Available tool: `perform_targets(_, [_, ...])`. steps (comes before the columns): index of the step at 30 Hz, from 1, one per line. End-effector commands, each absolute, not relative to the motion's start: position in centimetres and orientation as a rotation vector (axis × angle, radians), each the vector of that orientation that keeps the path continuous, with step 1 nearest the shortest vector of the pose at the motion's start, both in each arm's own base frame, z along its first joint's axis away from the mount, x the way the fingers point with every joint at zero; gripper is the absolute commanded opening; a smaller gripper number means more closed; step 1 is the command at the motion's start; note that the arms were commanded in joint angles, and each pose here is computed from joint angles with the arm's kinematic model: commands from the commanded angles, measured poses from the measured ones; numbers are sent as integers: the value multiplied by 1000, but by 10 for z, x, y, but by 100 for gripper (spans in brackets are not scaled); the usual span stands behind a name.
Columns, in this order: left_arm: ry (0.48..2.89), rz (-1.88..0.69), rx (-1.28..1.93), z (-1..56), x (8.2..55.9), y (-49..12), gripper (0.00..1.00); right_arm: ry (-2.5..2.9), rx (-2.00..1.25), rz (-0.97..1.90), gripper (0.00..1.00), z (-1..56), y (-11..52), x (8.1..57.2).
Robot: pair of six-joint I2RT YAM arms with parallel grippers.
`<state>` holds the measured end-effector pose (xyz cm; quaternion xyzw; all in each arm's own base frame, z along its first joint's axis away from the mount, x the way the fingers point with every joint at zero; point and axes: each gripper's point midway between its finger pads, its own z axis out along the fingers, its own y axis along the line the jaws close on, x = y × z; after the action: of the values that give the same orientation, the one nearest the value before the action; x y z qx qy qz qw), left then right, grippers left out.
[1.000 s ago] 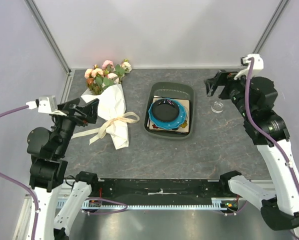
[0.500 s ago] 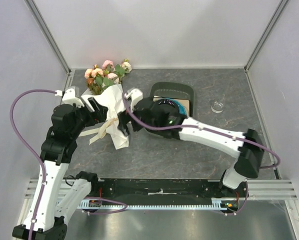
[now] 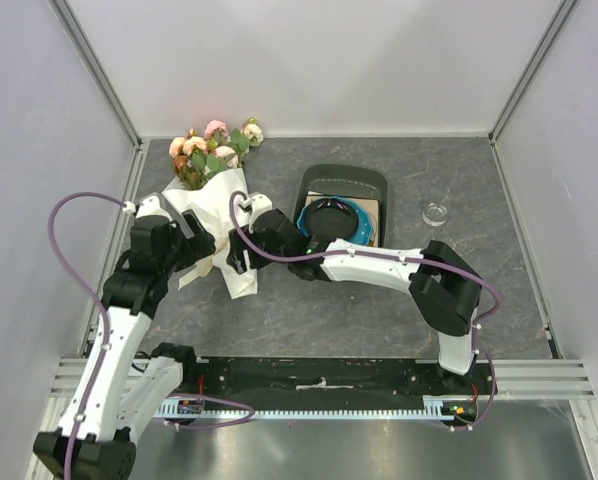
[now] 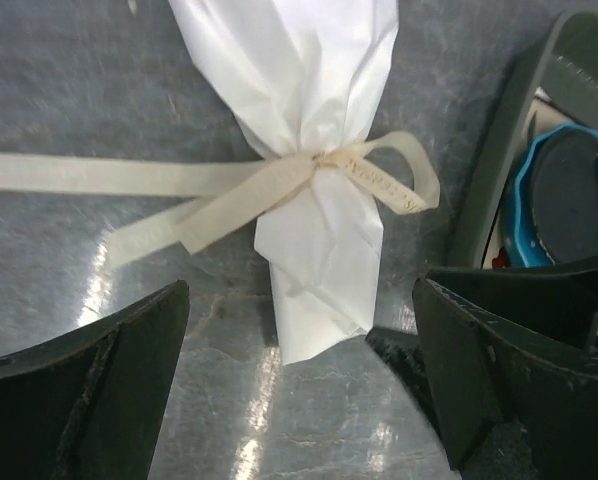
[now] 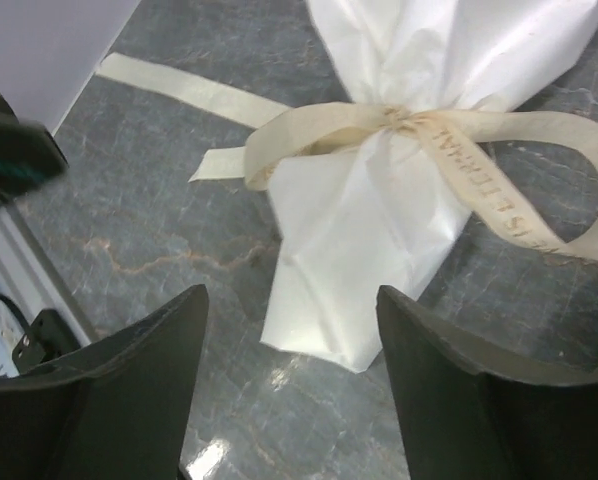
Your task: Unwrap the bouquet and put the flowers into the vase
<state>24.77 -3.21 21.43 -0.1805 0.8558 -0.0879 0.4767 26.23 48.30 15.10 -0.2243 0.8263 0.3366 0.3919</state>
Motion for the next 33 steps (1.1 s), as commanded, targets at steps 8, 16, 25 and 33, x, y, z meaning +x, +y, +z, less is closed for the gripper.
perform_targets(8, [2166, -628, -736, 166, 292, -56, 87, 2147, -347, 888, 49, 118, 454, 325])
perform_targets(16, [2203, -758, -872, 128, 306, -50, 77, 2234, -314, 699, 45, 76, 414, 330])
perform_targets(25, [2099, -571, -1263, 108, 299, 18, 67, 2245, -334, 497, 42, 66, 380, 332])
perform_targets(33, [1908, -494, -1644, 65, 300, 82, 72, 2120, -528, 684, 44, 113, 439, 306])
